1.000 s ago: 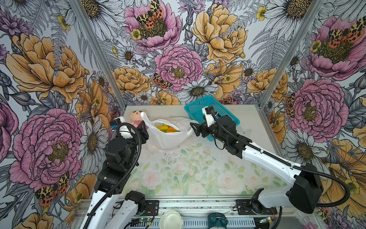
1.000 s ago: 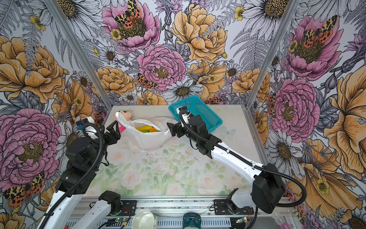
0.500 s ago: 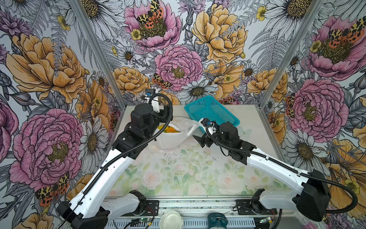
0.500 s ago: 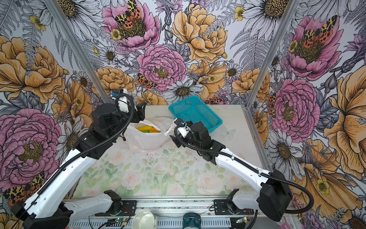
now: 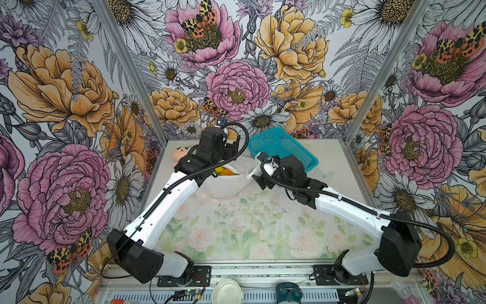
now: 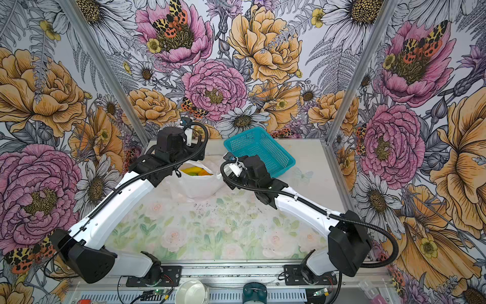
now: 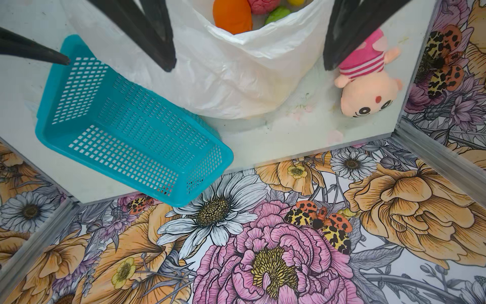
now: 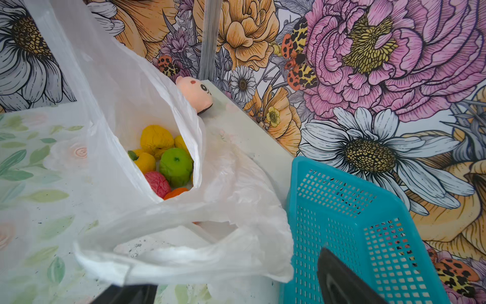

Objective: Untie the knot of the plastic bag and take out the fruit
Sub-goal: Open the plastic bag at the center of the table.

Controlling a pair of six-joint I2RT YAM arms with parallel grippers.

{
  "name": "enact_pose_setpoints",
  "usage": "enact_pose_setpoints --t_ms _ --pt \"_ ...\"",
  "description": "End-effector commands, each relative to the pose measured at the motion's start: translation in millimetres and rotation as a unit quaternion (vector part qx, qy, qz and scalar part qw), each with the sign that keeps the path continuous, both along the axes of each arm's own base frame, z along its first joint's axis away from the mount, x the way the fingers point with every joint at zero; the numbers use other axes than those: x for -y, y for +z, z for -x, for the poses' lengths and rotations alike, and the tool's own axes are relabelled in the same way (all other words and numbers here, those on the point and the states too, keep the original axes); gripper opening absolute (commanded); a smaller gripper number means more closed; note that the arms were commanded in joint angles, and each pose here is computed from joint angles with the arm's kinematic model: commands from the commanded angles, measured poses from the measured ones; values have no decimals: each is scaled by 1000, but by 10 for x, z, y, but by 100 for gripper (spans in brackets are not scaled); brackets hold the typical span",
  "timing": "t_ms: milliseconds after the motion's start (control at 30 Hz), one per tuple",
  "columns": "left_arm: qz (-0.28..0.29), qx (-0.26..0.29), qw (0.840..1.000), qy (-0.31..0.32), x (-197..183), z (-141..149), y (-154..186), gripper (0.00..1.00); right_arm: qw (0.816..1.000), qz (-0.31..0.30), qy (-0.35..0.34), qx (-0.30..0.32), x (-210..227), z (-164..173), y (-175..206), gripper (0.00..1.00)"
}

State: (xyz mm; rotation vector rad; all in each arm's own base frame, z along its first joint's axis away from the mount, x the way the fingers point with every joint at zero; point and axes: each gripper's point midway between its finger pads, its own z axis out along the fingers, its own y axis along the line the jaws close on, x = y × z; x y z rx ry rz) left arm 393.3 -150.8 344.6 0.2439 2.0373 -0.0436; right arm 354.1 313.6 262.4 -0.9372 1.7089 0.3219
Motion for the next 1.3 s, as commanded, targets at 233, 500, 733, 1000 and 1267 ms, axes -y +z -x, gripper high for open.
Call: enact_pose_setpoints --t_ms 233,500,733,1000,1267 --pt "-28 -49 998 0 -227 6 -327 90 987 -111 -113 12 85 -469 527 0" --pt "-91 -88 991 -39 -71 35 -690 88 953 -225 -195 -55 674 -642 565 0" --pt "-154 -93 983 -34 -18 41 -834 90 943 -248 -208 -72 808 -617 533 0" --pt "-222 -100 970 3 -152 -156 -887 92 942 -254 -204 -80 816 -554 526 0" --pt "-240 -119 963 26 -237 -441 -1025 92 942 -258 -200 -80 843 -490 554 0"
